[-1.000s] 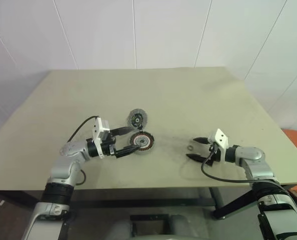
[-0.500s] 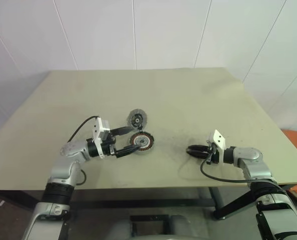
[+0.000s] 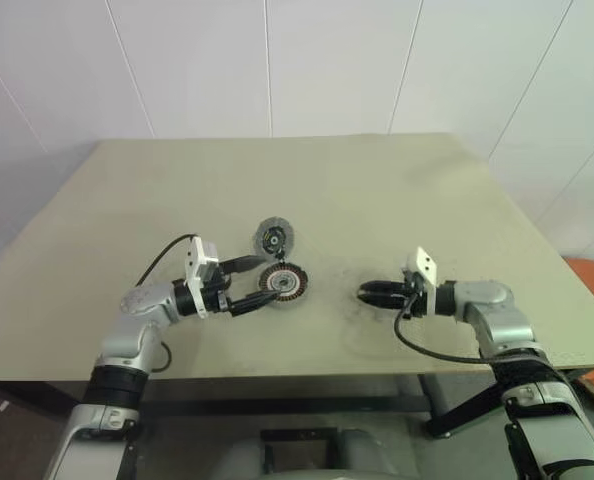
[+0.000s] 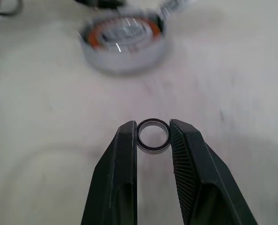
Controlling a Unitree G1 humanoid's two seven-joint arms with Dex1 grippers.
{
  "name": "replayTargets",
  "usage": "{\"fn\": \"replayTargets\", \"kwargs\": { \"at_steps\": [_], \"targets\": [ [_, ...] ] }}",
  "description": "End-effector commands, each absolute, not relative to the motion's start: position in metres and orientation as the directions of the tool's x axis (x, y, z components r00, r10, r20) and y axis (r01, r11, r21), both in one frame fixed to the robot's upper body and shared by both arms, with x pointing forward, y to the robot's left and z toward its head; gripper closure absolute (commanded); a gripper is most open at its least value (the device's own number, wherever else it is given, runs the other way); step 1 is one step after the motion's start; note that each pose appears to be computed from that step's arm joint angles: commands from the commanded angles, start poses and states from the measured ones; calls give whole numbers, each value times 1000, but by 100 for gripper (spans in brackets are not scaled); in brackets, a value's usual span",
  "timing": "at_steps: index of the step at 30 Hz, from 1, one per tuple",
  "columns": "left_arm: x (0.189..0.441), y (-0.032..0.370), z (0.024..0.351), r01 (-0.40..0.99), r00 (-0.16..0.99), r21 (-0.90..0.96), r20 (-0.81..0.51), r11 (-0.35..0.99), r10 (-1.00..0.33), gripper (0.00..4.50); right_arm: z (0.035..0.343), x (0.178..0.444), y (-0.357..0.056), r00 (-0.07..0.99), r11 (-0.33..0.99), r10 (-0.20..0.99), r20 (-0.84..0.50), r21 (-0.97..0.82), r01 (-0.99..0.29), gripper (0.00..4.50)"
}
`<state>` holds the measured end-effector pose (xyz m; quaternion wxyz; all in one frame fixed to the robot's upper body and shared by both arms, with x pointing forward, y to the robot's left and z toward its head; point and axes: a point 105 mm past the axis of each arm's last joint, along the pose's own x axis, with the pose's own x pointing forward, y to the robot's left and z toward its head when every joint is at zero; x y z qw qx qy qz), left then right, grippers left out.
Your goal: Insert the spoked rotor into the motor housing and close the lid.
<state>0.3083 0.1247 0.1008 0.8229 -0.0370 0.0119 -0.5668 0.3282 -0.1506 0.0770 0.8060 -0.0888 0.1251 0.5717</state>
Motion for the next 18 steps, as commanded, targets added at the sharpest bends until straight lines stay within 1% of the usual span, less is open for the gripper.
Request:
{"fn": "replayTargets", "kwargs": {
  "at_steps": [1, 4, 7, 12, 18],
  "targets": [
    [309, 131, 114, 935, 354, -54, 60, 351, -933, 0, 111, 333, -123, 226, 213, 942, -247, -77, -974, 383],
    [305, 134, 110, 935, 351, -68, 50, 347, -935, 0, 122, 339, -99, 155, 132, 958, -243, -108, -985, 383],
    [302, 134, 108, 935, 351, -75, 46, 347, -935, 0, 126, 347, -79, 115, 84, 961, -253, -129, -988, 383],
    [297, 137, 105, 929, 363, -93, 43, 359, -931, 0, 125, 359, -54, 70, 32, 954, -292, -131, -991, 383],
    [289, 143, 108, 926, 369, -101, 42, 364, -928, 0, 115, 364, -42, 26, -12, 936, -352, -107, -994, 383]
  ]
}}
